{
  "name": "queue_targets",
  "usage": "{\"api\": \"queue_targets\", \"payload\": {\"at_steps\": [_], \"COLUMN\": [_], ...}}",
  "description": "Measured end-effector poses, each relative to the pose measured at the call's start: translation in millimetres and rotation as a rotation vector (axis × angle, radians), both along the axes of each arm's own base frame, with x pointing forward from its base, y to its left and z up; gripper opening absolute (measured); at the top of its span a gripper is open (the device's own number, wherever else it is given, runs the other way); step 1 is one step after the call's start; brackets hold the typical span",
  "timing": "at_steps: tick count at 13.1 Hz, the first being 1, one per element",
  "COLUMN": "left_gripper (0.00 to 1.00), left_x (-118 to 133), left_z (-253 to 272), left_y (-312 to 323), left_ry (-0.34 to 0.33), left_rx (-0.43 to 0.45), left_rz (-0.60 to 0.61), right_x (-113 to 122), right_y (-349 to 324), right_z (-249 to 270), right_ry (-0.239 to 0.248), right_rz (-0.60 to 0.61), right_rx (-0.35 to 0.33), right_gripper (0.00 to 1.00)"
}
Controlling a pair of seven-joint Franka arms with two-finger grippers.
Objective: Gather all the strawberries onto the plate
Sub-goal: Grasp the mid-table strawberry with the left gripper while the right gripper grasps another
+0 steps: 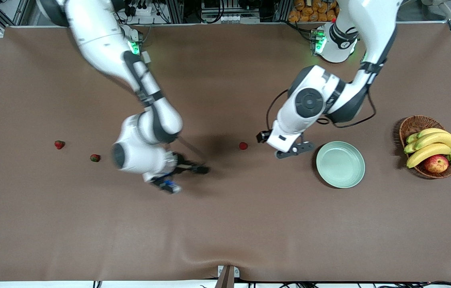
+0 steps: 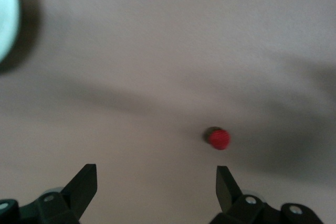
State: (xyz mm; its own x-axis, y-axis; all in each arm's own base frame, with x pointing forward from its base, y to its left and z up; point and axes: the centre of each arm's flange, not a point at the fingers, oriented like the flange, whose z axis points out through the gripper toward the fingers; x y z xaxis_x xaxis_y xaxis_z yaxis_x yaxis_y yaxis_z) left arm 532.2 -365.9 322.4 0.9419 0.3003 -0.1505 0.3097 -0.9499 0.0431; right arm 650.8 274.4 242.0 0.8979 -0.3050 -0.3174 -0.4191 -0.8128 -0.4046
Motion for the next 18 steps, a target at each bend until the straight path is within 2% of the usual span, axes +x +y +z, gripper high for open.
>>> {"api": "queue_targets", "payload": {"at_steps": [1, 4, 5, 7, 8, 10, 14, 15, 18], "left_gripper": [1.00, 1.00, 1.00, 1.00, 0.96, 0.93, 0.86, 0.81, 0.79], "left_x": [-2, -9, -12, -18, -20, -22, -21, -21, -28], "left_z": [-9, -42, -53, -75, -86, -106, -124, -127, -136], "left_y": [-11, -37, -45, -63, -70, -76, -72, -72, -78], "left_ry": [-0.001, -0.006, -0.009, -0.009, -0.005, -0.013, -0.024, -0.025, -0.020], "left_rx": [-0.008, -0.035, -0.046, -0.064, -0.067, -0.038, 0.002, 0.008, 0.011], "left_rz": [0.025, 0.082, 0.098, 0.126, 0.132, 0.123, 0.107, 0.101, 0.091], "right_x": [9, 19, 19, 18, 16, 11, -3, -5, -13], "right_y": [-40, -134, -160, -211, -234, -266, -292, -292, -306], "right_z": [4, 12, 10, 1, -5, -15, -39, -42, -50], "right_ry": [0.009, 0.022, 0.028, 0.028, 0.026, 0.024, 0.023, 0.027, 0.037], "right_rz": [0.022, 0.141, 0.192, 0.266, 0.299, 0.326, 0.387, 0.401, 0.449], "right_rx": [-0.057, -0.290, -0.337, -0.349, -0.338, -0.330, -0.401, -0.401, -0.386], "right_gripper": [1.00, 1.00, 1.00, 1.00, 1.00, 1.00, 1.00, 1.00, 1.00]}}
